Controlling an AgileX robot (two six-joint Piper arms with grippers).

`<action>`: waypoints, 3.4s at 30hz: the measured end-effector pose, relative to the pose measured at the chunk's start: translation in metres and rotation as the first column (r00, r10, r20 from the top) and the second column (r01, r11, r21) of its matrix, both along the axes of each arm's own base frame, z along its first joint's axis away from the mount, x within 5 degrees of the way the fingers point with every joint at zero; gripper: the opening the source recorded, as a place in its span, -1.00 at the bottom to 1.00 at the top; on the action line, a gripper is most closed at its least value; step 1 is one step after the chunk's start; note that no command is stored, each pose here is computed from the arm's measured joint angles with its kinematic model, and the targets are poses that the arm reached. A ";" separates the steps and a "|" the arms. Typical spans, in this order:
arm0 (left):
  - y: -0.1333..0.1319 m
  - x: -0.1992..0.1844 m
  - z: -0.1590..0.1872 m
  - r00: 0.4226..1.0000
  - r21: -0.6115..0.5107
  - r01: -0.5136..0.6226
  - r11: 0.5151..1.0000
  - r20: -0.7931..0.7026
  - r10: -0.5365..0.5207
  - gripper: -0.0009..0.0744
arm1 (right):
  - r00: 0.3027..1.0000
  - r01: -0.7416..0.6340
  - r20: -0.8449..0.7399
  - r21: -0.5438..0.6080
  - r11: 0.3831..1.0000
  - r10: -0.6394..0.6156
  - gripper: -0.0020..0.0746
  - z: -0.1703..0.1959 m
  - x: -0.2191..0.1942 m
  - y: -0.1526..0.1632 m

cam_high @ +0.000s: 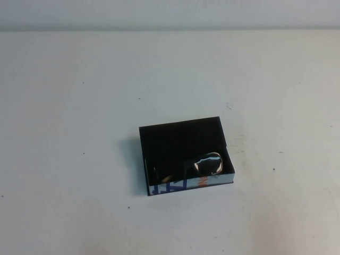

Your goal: Take glasses out of glasses case

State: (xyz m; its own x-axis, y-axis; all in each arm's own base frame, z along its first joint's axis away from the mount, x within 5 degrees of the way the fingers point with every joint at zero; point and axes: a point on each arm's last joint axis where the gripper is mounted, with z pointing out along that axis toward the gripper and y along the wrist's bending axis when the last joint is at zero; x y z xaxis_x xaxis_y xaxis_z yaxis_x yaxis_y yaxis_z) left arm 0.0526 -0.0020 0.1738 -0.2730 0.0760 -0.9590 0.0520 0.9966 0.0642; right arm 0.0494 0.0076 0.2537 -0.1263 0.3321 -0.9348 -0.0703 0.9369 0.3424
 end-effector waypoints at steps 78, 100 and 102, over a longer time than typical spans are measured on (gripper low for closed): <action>0.000 0.000 0.000 1.000 0.000 0.000 1.000 0.000 0.000 -0.99 | 0.188 -0.838 -0.880 -0.375 -0.396 0.436 0.19 -0.001 0.272 0.259; 0.000 0.000 0.000 1.000 0.000 0.000 1.000 0.000 0.000 -0.99 | 0.126 -0.829 -0.898 -0.329 -0.453 0.422 -0.17 -0.031 0.289 0.270; 0.000 0.000 0.000 1.000 0.000 0.000 1.000 0.000 0.000 -0.99 | 0.128 -0.829 -0.897 -0.330 -0.451 0.422 -0.04 -0.032 0.291 0.270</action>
